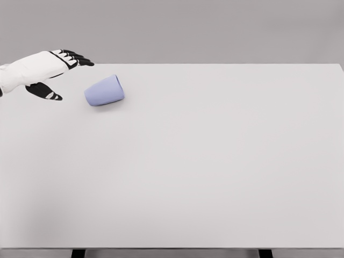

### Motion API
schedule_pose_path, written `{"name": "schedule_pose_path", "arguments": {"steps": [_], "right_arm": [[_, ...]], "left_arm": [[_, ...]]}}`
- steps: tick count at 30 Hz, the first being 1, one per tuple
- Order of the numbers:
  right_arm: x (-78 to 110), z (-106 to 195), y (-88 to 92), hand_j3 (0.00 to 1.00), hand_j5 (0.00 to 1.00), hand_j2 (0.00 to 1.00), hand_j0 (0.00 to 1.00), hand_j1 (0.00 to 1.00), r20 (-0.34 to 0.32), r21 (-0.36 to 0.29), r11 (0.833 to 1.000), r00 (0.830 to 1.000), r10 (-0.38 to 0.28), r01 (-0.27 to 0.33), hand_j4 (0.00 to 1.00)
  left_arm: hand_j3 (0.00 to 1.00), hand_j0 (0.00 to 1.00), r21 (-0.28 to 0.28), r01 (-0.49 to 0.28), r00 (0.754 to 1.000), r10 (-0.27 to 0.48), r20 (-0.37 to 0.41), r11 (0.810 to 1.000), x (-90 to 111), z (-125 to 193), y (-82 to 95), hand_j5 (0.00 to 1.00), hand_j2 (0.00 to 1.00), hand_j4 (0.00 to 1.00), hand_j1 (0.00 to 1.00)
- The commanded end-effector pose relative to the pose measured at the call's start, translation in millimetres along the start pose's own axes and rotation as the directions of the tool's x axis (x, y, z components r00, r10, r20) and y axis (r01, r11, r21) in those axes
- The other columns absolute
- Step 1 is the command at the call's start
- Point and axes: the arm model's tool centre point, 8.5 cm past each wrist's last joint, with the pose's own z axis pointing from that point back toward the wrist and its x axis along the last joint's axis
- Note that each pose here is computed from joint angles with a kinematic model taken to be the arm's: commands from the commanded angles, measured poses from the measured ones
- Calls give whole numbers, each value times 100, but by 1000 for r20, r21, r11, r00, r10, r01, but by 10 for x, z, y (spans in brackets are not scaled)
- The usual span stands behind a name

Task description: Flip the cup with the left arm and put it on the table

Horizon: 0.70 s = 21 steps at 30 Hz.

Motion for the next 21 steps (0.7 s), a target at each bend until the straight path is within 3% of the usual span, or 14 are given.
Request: {"name": "schedule_pose_path", "arguments": {"steps": [1,13,21], "right_arm": [[7,0,0,100,100,100,100,100,3,1,1000,1000,-3,3,100],[-6,0,1,100,100,100,100,100,-2,1,1000,1000,0,0,100],[-6,0,1,100,100,100,100,100,-2,1,1000,1000,0,0,100]], "left_arm": [[100,100,-5,3,1000,-3,-3,1000,-2,-1,-7,100,100,100,100],[100,100,-15,9,1000,-9,-8,1000,-3,-22,-34,100,100,100,100],[100,100,-20,16,1000,-15,24,1000,125,-190,-99,100,100,100,100]]}}
